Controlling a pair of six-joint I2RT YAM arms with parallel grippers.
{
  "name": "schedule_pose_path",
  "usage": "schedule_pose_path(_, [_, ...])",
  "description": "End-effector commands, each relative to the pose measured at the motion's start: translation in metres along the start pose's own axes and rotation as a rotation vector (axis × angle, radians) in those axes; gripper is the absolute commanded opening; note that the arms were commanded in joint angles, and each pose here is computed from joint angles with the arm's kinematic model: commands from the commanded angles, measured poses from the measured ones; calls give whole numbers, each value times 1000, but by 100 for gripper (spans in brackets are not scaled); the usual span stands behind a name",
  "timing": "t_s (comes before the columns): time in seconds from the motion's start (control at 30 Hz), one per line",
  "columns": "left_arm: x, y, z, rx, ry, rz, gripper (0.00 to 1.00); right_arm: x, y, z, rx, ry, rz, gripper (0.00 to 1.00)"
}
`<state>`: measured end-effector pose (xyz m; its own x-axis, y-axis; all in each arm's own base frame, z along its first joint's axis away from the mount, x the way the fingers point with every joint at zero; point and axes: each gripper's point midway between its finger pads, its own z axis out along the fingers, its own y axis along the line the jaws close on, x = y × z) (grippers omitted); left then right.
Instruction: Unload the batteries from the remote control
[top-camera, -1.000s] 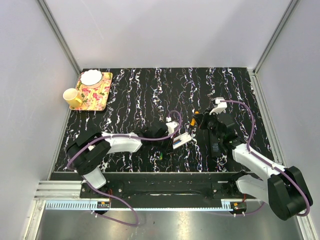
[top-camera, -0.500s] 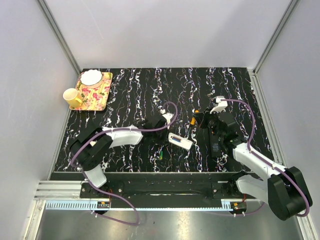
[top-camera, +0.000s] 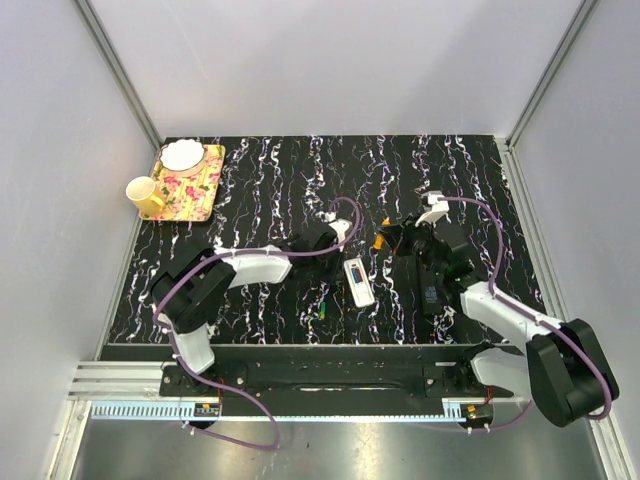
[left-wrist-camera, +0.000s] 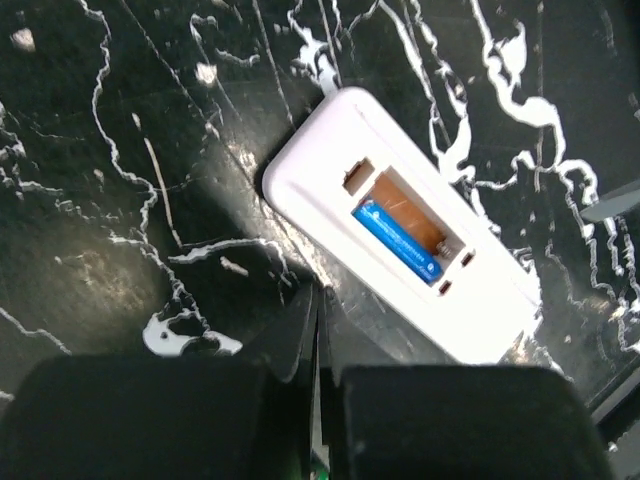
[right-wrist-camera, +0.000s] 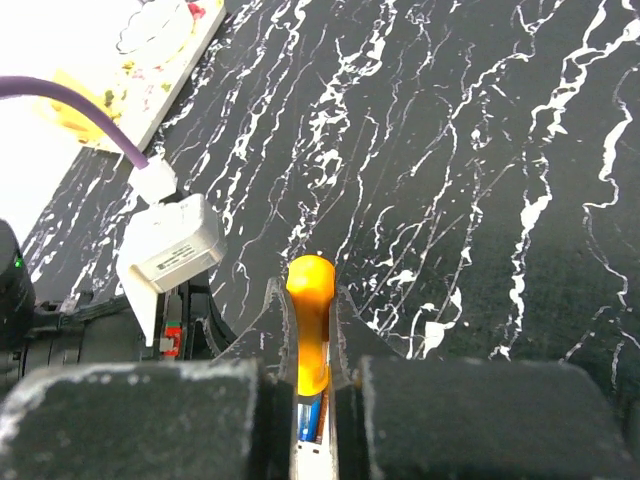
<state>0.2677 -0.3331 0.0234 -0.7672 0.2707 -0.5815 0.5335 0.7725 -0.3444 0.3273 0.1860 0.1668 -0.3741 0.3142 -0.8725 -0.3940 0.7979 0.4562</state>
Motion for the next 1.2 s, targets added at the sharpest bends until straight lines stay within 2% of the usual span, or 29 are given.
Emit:
schedule_pose_path(0.0, [2,-17,-14,68,-45,-27,0,-9,14,8,-84,-51,37,0])
schedule_pose_path(0.17, [15,-41,-9,105,-10,-10,0,-6,6,13,-55,-70,67,0])
schedule_pose_path(0.37, [20,-60,-2,151,-6,-31,0,-11,6,10,-74,-162,110,0])
schedule_pose_path(0.5, [23,-68,-1,172,-8,-38,0,-3,-2,10,-41,-152,125,0])
schedule_pose_path(0.83, [17,-38,-19,69,-47,-44,0,6,8,14,-92,-139,65,0])
schedule_pose_path(1.17, [10,-19,-27,134,-72,-120,0,24,26,27,-129,-150,-22,0])
